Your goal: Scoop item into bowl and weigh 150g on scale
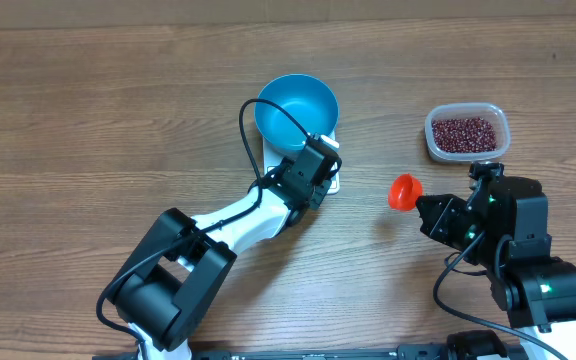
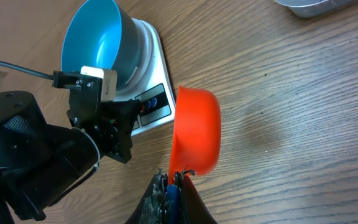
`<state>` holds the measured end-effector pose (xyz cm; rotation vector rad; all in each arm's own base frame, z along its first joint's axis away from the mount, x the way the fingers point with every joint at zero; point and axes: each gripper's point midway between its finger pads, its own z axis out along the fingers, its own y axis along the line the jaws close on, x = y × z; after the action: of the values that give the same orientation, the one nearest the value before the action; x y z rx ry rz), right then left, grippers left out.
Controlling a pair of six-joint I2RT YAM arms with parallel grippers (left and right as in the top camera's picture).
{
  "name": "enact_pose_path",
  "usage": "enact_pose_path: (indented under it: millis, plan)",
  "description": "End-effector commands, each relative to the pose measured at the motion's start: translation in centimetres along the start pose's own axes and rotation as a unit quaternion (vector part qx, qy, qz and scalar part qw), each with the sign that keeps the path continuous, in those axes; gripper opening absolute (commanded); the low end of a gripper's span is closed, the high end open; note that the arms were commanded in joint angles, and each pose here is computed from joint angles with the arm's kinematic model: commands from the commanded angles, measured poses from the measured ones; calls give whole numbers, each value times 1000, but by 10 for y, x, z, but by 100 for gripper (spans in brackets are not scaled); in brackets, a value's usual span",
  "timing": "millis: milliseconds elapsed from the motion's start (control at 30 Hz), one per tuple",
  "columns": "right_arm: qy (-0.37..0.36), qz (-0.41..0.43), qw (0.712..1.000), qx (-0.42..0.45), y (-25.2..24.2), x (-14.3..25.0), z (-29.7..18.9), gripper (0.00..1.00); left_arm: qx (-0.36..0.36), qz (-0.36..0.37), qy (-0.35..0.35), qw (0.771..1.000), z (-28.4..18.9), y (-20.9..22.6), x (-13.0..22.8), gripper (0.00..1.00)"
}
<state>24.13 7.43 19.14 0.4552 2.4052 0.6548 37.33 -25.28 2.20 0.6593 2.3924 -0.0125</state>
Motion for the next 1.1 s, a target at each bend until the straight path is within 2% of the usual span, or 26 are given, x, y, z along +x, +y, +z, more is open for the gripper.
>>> enact_pose_path:
  millis: [0,500,667,1067]
  plan:
    - [-17,-5,1000,-7,8,-10,-8,4,3,13,21,1000,9,-3,13,4]
    - [-17,-5,1000,-7,8,-10,-8,4,4,14,21,1000,9,-4,14,4]
    - [-17,-5,1000,-7,8,-10,-8,4,38,27,23,999,8,-15,15,4]
    - [-17,-5,1000,-7,8,-10,-8,4,24,32,34,999,8,-10,20,4]
